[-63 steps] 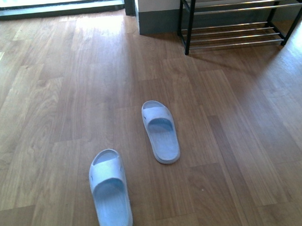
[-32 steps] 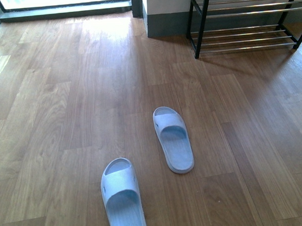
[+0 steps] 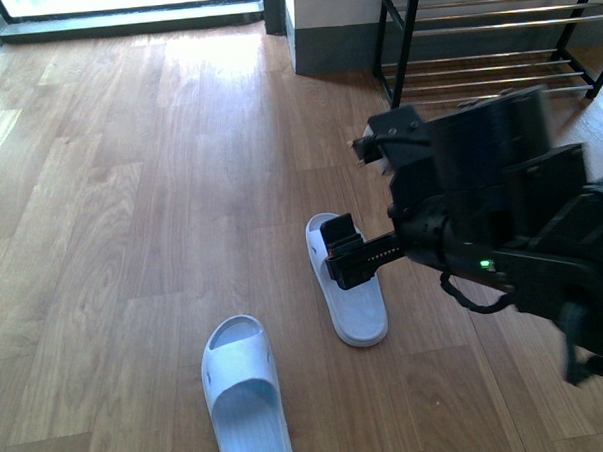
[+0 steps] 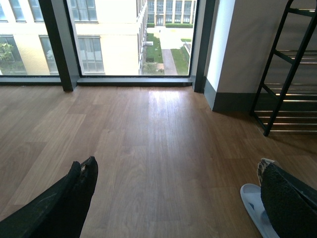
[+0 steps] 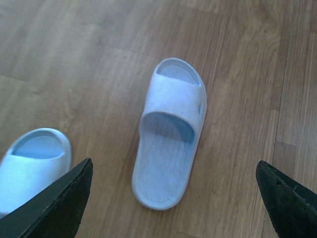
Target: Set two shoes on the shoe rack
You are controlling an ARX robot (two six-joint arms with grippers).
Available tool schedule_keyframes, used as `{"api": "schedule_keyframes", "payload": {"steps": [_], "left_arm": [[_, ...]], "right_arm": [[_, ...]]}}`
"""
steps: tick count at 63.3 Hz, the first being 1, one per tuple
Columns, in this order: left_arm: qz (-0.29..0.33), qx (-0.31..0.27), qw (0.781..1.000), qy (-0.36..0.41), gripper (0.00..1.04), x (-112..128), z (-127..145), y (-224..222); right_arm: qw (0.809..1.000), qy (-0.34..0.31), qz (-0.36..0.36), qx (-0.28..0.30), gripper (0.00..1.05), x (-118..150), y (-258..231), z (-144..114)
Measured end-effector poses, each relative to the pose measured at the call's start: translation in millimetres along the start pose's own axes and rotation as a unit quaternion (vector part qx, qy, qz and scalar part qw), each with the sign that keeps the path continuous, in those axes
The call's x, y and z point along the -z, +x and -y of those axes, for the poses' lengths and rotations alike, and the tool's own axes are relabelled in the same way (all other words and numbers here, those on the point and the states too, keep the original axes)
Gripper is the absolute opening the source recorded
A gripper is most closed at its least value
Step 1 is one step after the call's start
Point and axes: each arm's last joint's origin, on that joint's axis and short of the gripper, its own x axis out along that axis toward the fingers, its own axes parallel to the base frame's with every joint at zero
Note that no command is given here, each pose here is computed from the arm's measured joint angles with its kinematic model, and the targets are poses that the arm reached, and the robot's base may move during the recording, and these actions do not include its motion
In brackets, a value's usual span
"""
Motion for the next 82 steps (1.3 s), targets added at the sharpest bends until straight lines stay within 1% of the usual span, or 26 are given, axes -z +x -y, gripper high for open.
{"api": "schedule_keyframes", "payload": {"steps": [4, 8, 14, 20, 25, 35, 40, 47, 49, 50, 58, 59, 64, 65, 67, 68, 70, 71, 74, 77, 79, 82], "left_arm": [[0.000, 0.000, 1.000, 0.000, 0.95, 0.0, 0.0, 0.0], [0.000, 0.000, 1.000, 0.000, 0.95, 0.0, 0.0, 0.0], [0.000, 0.000, 1.000, 0.000, 0.95, -0.1, 0.0, 0.0], [0.000, 0.000, 1.000, 0.000, 0.95, -0.1, 0.0, 0.0], [0.000, 0.000, 1.000, 0.000, 0.95, -0.1, 0.0, 0.0], [0.000, 0.000, 1.000, 0.000, 0.95, 0.0, 0.0, 0.0], [0.000, 0.000, 1.000, 0.000, 0.95, 0.0, 0.0, 0.0], [0.000, 0.000, 1.000, 0.000, 0.95, 0.0, 0.0, 0.0], [0.000, 0.000, 1.000, 0.000, 0.95, 0.0, 0.0, 0.0], [0.000, 0.000, 1.000, 0.000, 0.95, 0.0, 0.0, 0.0], [0.000, 0.000, 1.000, 0.000, 0.95, 0.0, 0.0, 0.0], [0.000, 0.000, 1.000, 0.000, 0.95, -0.1, 0.0, 0.0], [0.000, 0.000, 1.000, 0.000, 0.95, 0.0, 0.0, 0.0], [0.000, 0.000, 1.000, 0.000, 0.95, 0.0, 0.0, 0.0], [0.000, 0.000, 1.000, 0.000, 0.95, 0.0, 0.0, 0.0], [0.000, 0.000, 1.000, 0.000, 0.95, 0.0, 0.0, 0.0], [0.000, 0.000, 1.000, 0.000, 0.95, 0.0, 0.0, 0.0], [0.000, 0.000, 1.000, 0.000, 0.95, -0.1, 0.0, 0.0], [0.000, 0.000, 1.000, 0.000, 0.95, 0.0, 0.0, 0.0], [0.000, 0.000, 1.000, 0.000, 0.95, 0.0, 0.0, 0.0], [0.000, 0.000, 1.000, 0.000, 0.95, 0.0, 0.0, 0.0], [0.000, 0.000, 1.000, 0.000, 0.95, 0.0, 0.0, 0.0]], "right_arm": [[1.000, -0.004, -0.014, 0.016, 0.96, 7.7, 22.1, 0.3], [0.998, -0.005, -0.029, 0.047, 0.96, 20.2, 55.4, 3.1], [0.995, -0.005, -0.043, 0.091, 0.96, 36.1, 100.7, 13.9], [0.992, -0.002, -0.053, 0.119, 0.96, 48.7, 136.3, 28.5], [0.991, 0.001, -0.067, 0.120, 0.96, 58.3, 157.6, 34.3], [0.992, 0.002, -0.082, 0.096, 0.96, 71.6, 180.1, 31.5], [0.992, 0.002, -0.079, 0.096, 0.96, 69.7, 184.4, 31.1], [0.993, 0.006, -0.058, 0.101, 0.95, 61.1, 192.3, 31.5], [0.993, 0.007, -0.055, 0.101, 0.92, 60.2, 193.3, 31.1], [0.994, 0.007, -0.053, 0.101, 0.88, 59.7, 194.1, 30.7], [0.995, 0.013, -0.051, 0.090, 0.71, 61.4, 196.6, 27.9], [0.995, 0.014, -0.051, 0.088, 0.67, 60.8, 196.7, 27.2], [0.995, 0.016, -0.054, 0.081, 0.57, 60.6, 196.9, 24.8], [0.995, 0.016, -0.055, 0.079, 0.53, 60.5, 196.9, 24.1], [0.995, 0.017, -0.055, 0.077, 0.50, 60.4, 197.0, 23.7], [0.996, 0.017, -0.055, 0.075, 0.46, 60.4, 197.0, 23.0], [0.996, 0.017, -0.055, 0.073, 0.43, 60.4, 196.9, 22.3], [0.996, 0.018, -0.055, 0.070, 0.40, 60.4, 197.0, 22.0], [0.996, 0.019, -0.055, 0.066, 0.34, 60.5, 196.9, 21.4], [0.996, 0.020, -0.056, 0.065, 0.24, 61.2, 196.8, 20.5], [0.996, 0.021, -0.057, 0.065, 0.20, 61.6, 196.7, 20.5], [0.996, 0.024, -0.056, 0.064, 0.08, 62.1, 195.2, 21.0]]}}
